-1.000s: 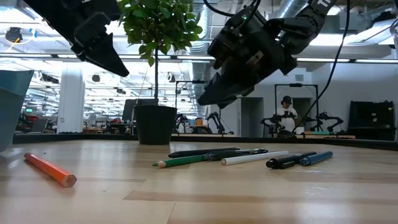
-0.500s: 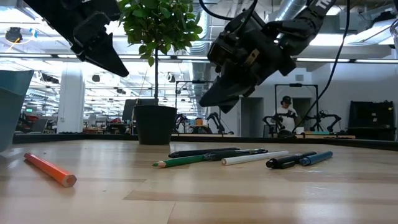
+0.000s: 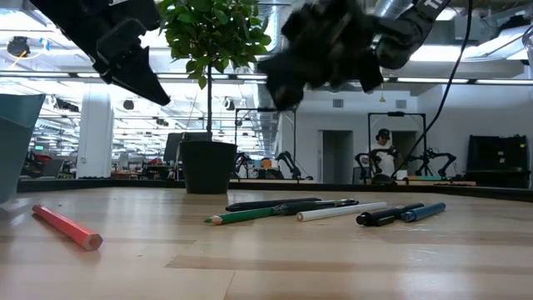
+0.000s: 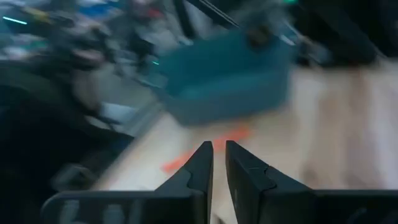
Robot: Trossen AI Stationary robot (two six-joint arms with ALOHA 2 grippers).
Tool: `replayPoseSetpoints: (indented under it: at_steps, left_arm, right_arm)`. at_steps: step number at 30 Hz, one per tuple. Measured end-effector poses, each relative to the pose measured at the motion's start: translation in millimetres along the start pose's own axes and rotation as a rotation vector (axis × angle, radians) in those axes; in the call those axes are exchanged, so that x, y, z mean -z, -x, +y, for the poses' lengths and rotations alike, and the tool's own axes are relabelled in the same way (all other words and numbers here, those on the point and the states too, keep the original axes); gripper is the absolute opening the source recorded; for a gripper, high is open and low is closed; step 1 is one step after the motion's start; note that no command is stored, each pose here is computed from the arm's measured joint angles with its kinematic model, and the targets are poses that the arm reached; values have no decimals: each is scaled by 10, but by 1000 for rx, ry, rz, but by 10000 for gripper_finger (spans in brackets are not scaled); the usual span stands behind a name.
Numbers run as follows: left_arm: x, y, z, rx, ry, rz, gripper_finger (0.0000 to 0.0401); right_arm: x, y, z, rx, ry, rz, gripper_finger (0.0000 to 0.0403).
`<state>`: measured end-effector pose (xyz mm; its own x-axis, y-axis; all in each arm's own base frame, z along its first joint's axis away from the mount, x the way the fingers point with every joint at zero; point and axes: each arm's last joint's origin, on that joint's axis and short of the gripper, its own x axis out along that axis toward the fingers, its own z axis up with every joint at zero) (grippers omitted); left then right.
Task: Sort pens & pencils
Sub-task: Put the top black pen into the transparent bin
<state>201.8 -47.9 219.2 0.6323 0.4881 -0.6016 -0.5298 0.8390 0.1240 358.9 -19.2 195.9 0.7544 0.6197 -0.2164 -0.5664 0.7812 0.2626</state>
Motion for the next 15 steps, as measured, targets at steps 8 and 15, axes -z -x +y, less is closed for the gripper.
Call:
replayPoseSetpoints:
  at_steps: [8, 15]
  left_arm:
    - [34, 0, 22, -19, 12, 28, 63]
    - [36, 0, 24, -21, 10, 30, 63]
  right_arm:
    - [-138, -9, 193, -94, 45, -26, 66]
    - [-132, -27, 217, -108, 56, -22, 65]
